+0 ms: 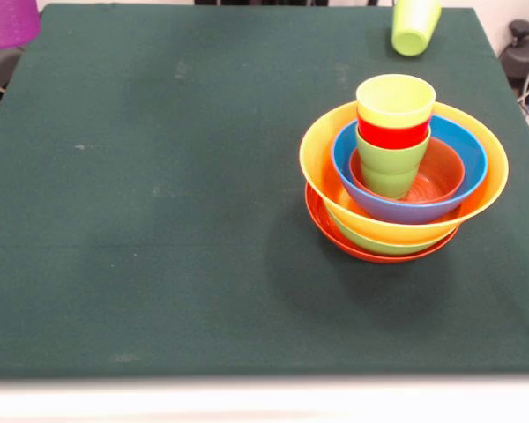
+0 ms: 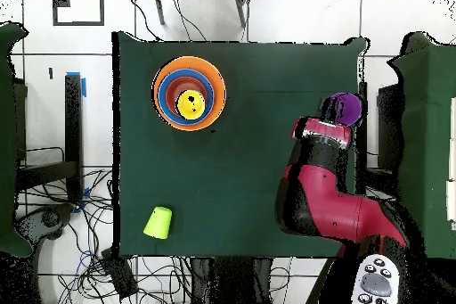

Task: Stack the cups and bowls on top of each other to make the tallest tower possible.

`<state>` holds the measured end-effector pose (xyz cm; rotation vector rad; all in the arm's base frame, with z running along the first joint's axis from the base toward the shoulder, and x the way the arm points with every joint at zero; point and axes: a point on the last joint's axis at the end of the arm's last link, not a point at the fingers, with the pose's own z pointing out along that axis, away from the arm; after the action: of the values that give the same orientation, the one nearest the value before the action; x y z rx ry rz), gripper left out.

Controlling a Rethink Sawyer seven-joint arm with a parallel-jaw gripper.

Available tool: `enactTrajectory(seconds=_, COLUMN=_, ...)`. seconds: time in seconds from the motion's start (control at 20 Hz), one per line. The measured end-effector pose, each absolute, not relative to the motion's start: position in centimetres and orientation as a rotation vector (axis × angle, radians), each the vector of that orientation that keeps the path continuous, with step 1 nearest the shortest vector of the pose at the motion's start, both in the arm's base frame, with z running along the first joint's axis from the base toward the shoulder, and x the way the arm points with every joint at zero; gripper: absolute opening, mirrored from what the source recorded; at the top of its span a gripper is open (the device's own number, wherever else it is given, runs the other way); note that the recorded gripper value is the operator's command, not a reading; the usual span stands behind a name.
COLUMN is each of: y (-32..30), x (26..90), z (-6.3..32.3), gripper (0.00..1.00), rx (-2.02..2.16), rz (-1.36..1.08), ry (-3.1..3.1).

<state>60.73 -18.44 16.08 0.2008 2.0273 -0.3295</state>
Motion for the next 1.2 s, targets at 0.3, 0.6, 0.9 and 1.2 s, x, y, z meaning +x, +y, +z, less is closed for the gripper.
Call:
enactTrajectory(seconds=0.3, y=-19.1, x=60.2, z=17.0, gripper=0.00, rx=0.188, rz=-0.357, ry=2.060)
enactTrajectory(seconds=0.6, y=-18.7, x=60.1, z=18.6, gripper=0.00, rx=0.182, rz=-0.388, ry=2.070)
enactTrajectory(seconds=0.9, y=-15.6, x=61.0, z=20.4, gripper=0.00, rx=0.164, rz=-0.402, ry=2.047)
enactTrajectory(seconds=1.2, y=-11.6, x=62.4, z=21.5, gripper=0.00, rx=0.183, rz=-0.396, ry=2.016)
